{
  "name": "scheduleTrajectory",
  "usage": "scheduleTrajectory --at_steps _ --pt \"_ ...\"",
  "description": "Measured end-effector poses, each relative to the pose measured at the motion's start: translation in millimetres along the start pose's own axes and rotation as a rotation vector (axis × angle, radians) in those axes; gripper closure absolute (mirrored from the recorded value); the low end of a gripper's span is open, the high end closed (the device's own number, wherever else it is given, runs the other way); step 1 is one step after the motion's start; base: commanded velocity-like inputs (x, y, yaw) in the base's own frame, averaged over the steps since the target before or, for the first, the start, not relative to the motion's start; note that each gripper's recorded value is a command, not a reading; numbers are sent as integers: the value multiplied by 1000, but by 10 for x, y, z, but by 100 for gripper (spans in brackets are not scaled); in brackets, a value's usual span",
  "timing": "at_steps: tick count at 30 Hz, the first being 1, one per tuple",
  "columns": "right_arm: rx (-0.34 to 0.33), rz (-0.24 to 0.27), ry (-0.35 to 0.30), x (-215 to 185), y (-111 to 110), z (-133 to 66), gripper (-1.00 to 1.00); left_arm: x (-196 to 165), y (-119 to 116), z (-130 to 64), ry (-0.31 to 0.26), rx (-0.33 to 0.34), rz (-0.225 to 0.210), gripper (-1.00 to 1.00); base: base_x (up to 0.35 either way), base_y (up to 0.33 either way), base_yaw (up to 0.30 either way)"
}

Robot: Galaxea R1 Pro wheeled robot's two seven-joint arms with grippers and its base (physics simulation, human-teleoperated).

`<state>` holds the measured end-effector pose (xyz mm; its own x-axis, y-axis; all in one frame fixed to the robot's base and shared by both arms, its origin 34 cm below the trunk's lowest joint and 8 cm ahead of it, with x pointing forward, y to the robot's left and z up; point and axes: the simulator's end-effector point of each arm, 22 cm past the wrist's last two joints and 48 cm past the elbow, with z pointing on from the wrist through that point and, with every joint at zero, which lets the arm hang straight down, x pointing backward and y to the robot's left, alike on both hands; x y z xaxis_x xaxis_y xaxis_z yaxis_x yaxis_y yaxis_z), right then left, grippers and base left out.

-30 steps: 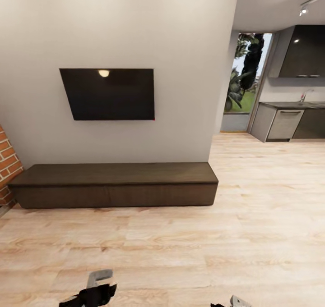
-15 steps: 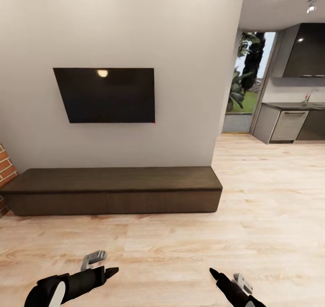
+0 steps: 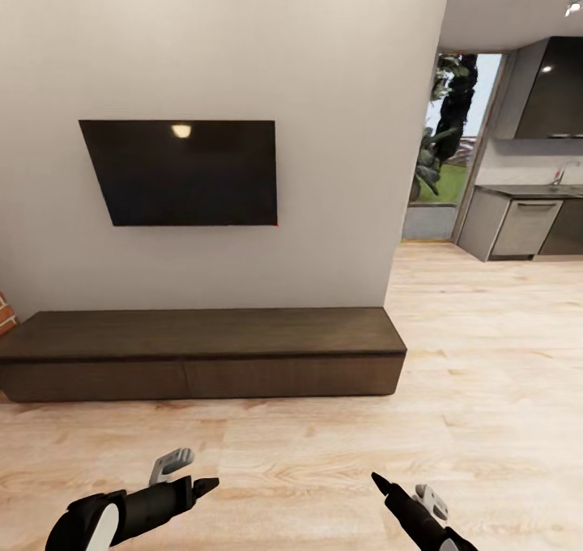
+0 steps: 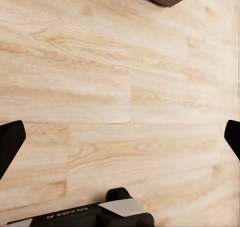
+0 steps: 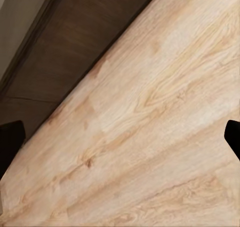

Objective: Place each of the two pumpkins and all three candles from the living room inside a cabinet in the living room (use any cabinet), then make sure every cabinet is closed, and position the cauldron so it is next to a table in the living room.

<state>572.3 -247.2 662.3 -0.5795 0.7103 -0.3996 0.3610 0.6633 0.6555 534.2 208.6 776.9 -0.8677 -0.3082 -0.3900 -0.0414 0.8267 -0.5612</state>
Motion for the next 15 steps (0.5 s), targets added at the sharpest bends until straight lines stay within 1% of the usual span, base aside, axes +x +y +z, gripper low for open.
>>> scheduleTrajectory --at_steps 3,5,9,11,12,15 --pt "2 -13 -25 -49 -3 1 -100 20 -76 -9 12 38 -37 -100 238 0 0" --pt "4 -28 -61 -111 -11 -2 -100 9 -166 -20 11 82 -70 -100 237 0 0" --pt "13 -21 -66 -54 -66 -9 -100 19 -230 -49 25 122 -104 -100 220 0 0" --pt "18 -7 -70 -50 -98 -18 -100 14 -304 -80 30 165 -116 -100 206 0 0" --pt "22 7 -78 -60 -120 -26 -100 -7 -372 -119 30 208 -118 -100 203 0 0" --pt "25 23 -88 -72 -139 -34 -100 -48 -458 -199 27 275 -114 -100 202 0 0"
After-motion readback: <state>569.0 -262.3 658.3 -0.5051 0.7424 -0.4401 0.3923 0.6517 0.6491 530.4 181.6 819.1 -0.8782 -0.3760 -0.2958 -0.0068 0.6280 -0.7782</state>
